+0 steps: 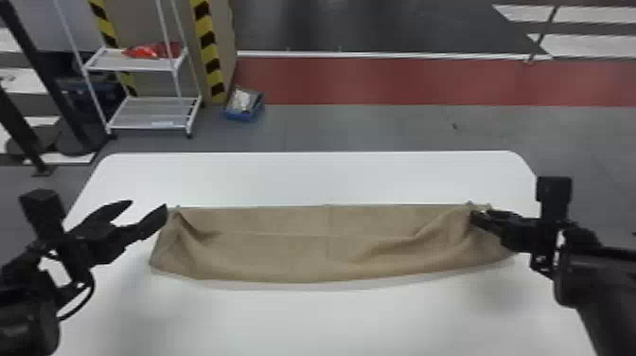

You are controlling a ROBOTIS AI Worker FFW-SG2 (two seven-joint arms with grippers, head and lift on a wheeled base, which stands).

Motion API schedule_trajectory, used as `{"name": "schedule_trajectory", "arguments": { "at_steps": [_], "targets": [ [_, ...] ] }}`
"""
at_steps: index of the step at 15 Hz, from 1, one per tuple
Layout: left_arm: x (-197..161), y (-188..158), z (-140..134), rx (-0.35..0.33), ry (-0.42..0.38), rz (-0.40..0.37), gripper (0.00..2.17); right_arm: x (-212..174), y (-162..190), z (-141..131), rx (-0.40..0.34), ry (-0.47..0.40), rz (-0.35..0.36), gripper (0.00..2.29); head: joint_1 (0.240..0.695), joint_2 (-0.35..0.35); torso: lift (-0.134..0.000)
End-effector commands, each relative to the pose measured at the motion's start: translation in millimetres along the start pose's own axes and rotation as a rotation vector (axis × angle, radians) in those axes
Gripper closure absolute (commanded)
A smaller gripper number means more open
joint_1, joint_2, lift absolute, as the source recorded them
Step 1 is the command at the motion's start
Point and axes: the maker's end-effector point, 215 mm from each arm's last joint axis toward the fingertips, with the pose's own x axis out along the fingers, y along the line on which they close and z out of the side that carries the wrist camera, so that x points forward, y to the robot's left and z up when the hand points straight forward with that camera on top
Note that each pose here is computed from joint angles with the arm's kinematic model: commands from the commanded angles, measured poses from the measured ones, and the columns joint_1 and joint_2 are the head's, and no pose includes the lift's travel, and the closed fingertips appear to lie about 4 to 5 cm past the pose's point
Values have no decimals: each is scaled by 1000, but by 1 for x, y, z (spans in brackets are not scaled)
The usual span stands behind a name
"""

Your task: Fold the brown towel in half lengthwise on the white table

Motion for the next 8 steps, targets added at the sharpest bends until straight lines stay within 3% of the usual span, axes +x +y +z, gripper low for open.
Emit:
{"name": "schedule_trajectory", "arguments": {
  "at_steps": [1, 4, 5, 8],
  "targets": [
    [1, -1, -3, 3, 7, -1, 103, 2, 5, 0, -1, -1, 6, 751, 695, -18, -57],
    [2, -2, 0, 8, 5, -3, 103, 2, 5, 1, -1, 2, 7, 846, 695, -14, -57],
    [3, -2, 1, 10, 5, -4, 103, 2, 5, 1, 0, 5, 10, 1075, 695, -14, -57],
    [5, -3, 4, 16, 3, -7, 103, 0, 7, 3, 30, -8, 27, 1430, 695, -14, -57]
  ]
}}
